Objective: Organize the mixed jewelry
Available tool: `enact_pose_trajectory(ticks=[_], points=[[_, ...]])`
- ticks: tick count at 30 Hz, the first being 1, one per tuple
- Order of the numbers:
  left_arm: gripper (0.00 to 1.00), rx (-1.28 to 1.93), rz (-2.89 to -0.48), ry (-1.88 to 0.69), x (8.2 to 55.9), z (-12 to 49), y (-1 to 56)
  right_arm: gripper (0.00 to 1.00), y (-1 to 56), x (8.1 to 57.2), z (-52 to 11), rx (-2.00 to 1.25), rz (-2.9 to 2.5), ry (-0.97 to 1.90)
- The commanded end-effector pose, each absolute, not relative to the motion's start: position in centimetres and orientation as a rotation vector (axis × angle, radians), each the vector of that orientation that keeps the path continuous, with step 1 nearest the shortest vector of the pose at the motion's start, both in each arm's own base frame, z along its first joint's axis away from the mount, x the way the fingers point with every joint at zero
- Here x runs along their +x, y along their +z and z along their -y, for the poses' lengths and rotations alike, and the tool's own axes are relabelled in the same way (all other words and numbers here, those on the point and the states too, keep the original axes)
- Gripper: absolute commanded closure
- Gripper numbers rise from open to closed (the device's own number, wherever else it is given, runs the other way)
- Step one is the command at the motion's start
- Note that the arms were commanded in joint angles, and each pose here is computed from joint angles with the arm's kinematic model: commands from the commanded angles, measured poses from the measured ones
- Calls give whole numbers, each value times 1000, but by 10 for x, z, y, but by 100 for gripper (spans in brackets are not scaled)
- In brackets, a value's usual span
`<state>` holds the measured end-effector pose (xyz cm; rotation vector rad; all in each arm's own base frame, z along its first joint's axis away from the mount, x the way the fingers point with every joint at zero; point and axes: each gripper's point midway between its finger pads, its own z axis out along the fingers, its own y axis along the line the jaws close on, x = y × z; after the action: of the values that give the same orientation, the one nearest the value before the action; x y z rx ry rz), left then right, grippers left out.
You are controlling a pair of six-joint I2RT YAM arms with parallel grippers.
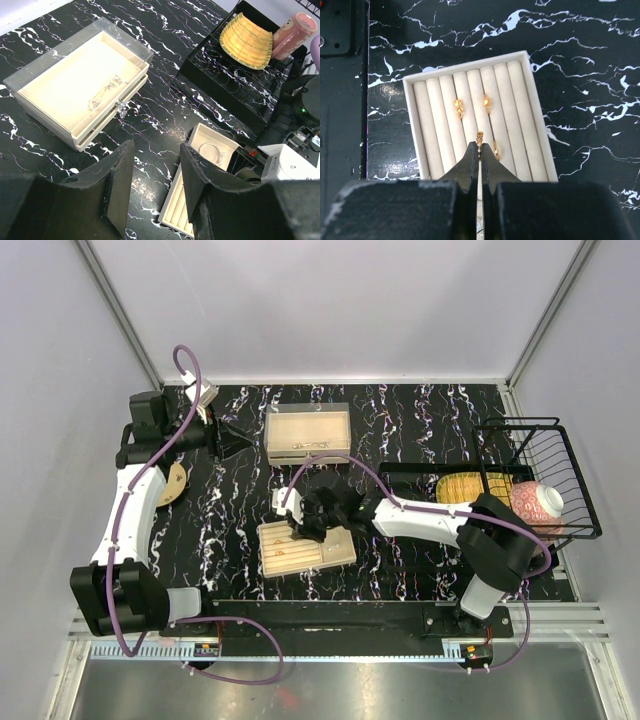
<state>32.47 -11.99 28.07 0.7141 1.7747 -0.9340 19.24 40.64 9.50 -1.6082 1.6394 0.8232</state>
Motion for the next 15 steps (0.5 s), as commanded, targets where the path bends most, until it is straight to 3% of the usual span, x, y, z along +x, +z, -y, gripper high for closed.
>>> enact_pose_trajectory(ticks=[1, 15], points=[[56, 752, -1731, -918, 321, 119, 286, 100, 91, 187, -411, -1613, -1619, 826], [57, 746, -1751, -935, 322, 119, 277, 100, 63, 176, -400, -1673, -1644, 820]])
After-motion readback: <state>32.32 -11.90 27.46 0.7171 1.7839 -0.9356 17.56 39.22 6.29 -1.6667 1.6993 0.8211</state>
